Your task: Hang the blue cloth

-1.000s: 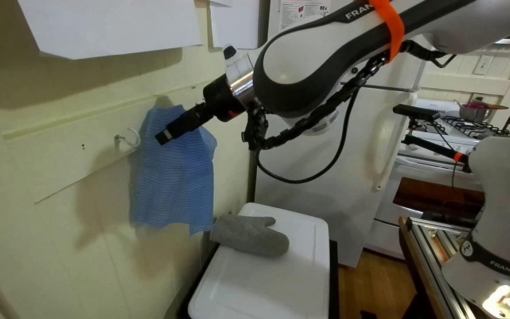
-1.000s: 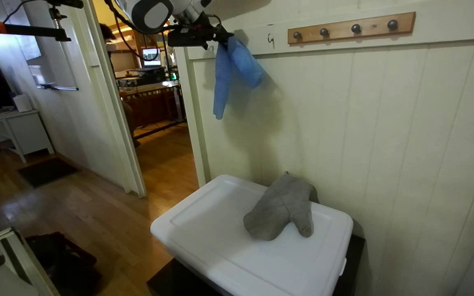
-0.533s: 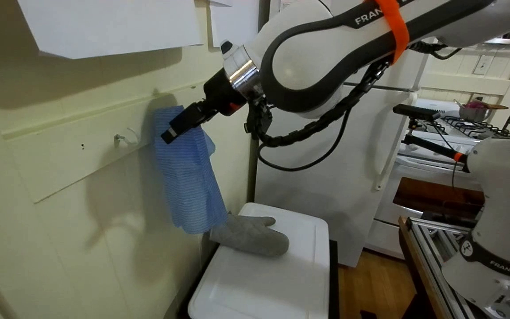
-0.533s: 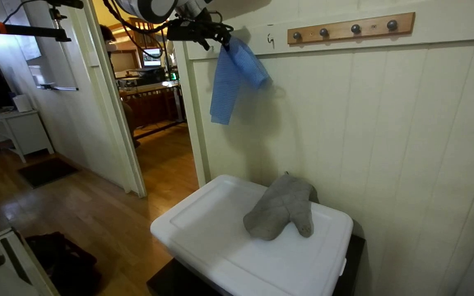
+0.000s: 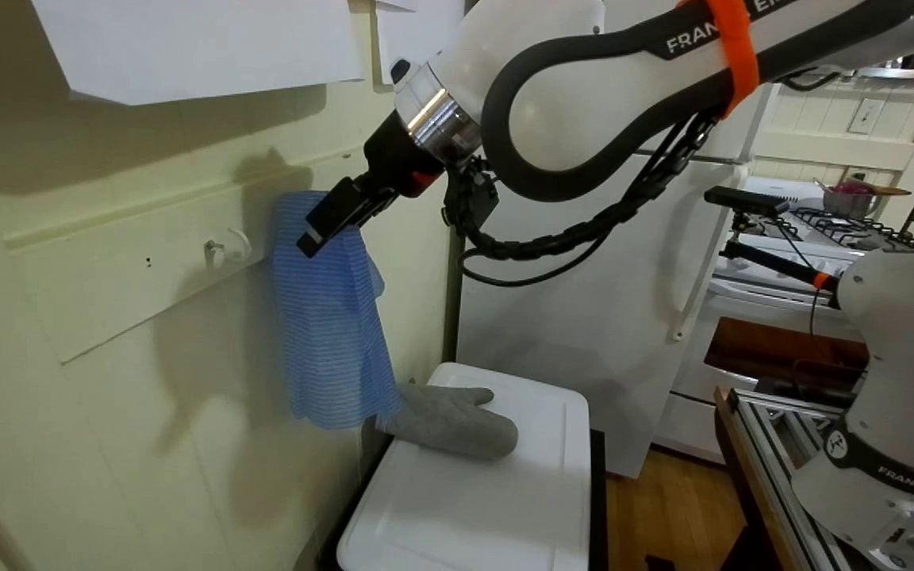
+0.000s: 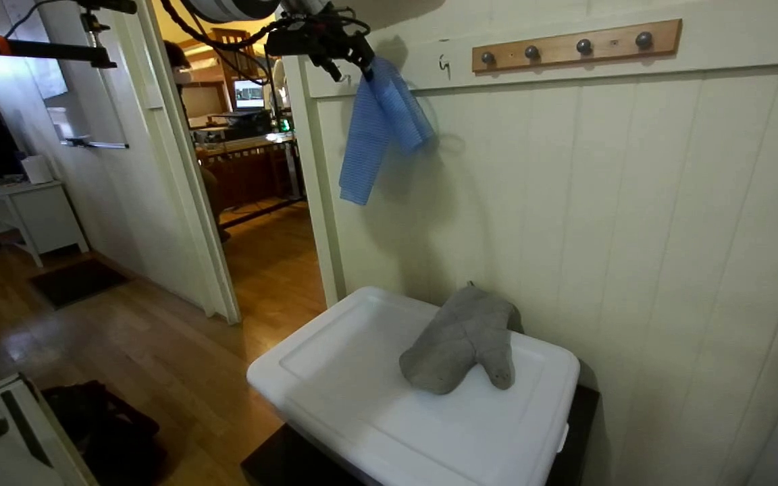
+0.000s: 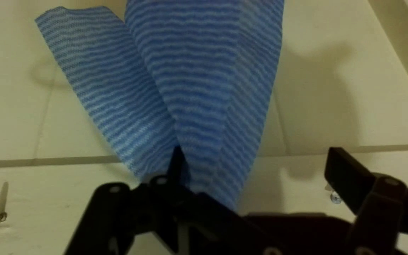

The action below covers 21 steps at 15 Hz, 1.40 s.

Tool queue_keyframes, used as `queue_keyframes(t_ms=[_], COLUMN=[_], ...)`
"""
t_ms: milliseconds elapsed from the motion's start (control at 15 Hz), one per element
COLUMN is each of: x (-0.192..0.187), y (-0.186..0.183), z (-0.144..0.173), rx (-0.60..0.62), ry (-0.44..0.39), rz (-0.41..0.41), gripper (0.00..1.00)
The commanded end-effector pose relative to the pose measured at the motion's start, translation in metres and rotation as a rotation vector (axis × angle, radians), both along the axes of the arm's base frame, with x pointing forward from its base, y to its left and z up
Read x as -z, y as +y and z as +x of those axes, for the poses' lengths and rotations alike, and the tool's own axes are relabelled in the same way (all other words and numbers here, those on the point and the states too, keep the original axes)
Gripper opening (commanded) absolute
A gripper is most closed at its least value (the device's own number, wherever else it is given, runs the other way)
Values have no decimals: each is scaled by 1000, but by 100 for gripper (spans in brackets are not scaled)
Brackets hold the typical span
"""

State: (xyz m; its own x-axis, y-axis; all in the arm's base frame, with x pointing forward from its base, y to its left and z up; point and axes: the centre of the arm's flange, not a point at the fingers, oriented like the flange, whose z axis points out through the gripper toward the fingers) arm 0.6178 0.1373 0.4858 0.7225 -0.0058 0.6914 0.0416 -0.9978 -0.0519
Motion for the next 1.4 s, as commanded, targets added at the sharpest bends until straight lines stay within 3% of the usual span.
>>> queue_keyframes(t_ms=[0, 667, 933, 1333], x=[-4, 3, -5, -24], y=[5, 4, 2, -11], z=[-8, -14, -30, -62], rx=[46, 125, 151, 212], ry=[46, 148, 197, 206], rz=[-40, -200, -188, -160], gripper=[100, 100, 100, 100])
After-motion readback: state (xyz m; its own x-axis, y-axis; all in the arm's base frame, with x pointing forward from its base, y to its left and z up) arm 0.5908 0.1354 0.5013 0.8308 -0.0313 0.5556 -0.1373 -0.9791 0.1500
